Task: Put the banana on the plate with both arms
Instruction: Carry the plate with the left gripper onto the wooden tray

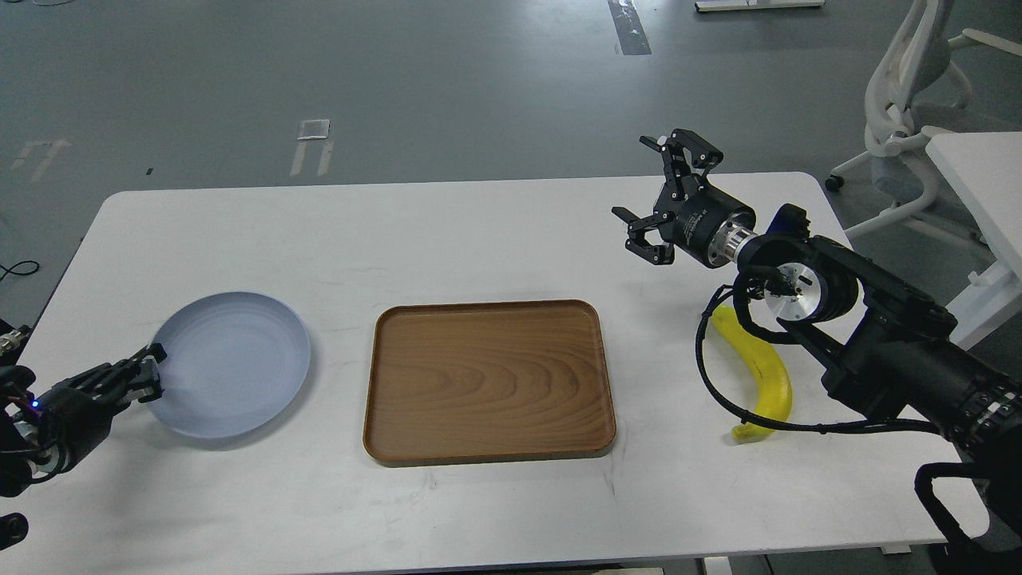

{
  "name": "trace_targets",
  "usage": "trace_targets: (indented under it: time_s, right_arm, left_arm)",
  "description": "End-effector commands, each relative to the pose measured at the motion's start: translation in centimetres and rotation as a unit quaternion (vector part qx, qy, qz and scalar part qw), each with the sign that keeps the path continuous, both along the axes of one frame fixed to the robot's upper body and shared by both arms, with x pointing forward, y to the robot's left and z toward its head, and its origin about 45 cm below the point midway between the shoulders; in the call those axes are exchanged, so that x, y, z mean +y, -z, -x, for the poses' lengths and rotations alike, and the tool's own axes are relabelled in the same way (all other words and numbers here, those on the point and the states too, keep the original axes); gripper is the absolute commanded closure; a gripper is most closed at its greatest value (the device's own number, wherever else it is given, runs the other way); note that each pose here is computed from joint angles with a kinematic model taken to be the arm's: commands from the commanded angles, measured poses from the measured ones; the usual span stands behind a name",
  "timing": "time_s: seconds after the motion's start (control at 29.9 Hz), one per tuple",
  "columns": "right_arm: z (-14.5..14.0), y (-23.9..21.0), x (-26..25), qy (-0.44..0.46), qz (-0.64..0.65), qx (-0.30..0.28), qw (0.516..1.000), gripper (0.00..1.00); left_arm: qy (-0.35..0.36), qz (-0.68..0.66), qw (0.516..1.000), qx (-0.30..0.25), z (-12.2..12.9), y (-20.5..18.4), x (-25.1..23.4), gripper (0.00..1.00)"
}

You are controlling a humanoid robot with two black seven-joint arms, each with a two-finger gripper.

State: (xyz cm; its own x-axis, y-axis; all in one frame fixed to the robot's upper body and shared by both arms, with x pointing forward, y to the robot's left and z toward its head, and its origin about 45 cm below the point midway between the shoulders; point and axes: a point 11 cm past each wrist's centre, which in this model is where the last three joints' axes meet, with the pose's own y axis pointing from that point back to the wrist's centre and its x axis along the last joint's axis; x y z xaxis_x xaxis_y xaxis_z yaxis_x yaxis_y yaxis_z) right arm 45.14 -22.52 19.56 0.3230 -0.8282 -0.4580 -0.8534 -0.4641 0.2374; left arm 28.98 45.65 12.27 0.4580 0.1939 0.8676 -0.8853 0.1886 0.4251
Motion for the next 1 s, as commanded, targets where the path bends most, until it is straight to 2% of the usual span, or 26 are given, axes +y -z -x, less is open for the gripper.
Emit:
trace_targets:
  time_s: [0.0, 0.23, 0.3, 0.43, 0.53, 0.74, 0.97]
  right_arm:
    - [-0.1, -0.3, -0.5, 0.004, 0.002, -0.003, 1.0, 0.01]
    - [-0.4, -0.9, -0.8, 0.01, -0.004, -0.01, 1.0, 0.0]
    - [-0.4, -1.0, -0.9, 0.011, -0.005, -0.01, 1.0, 0.01]
    - [-0.5, -1.2, -2.2, 0.021, 0.002, -0.012, 1.0, 0.01]
    - [-0.5, -1.5, -2.8, 0.025, 0.004, -0.016, 1.0, 0.01]
    - [-0.5, -2.1, -3.8, 0.031, 0.008, -0.024, 0.999, 0.0]
    - [-0.4, -2.0, -4.5, 0.04, 0.007, -0.025, 0.999, 0.0]
  left_arm:
    - [0.068, 0.046, 0.996, -0.026, -1.5, -1.8, -4.1, 1.0]
    - [0.248, 0.091, 0.961, -0.085, -4.3, -6.4, -16.1, 1.0]
    - [0.263, 0.096, 0.957, -0.072, -4.7, -6.1, -17.5, 1.0]
    - [0.304, 0.081, 0.949, -0.024, -4.5, -3.0, -21.2, 1.0]
    - [0.327, 0.059, 0.943, -0.01, -5.0, -1.6, -22.7, 1.0]
    - [0.358, 0.035, 0.933, 0.007, -7.9, -1.3, -27.1, 1.0]
    - [0.373, 0.033, 0.927, 0.018, -8.3, -1.0, -29.1, 1.0]
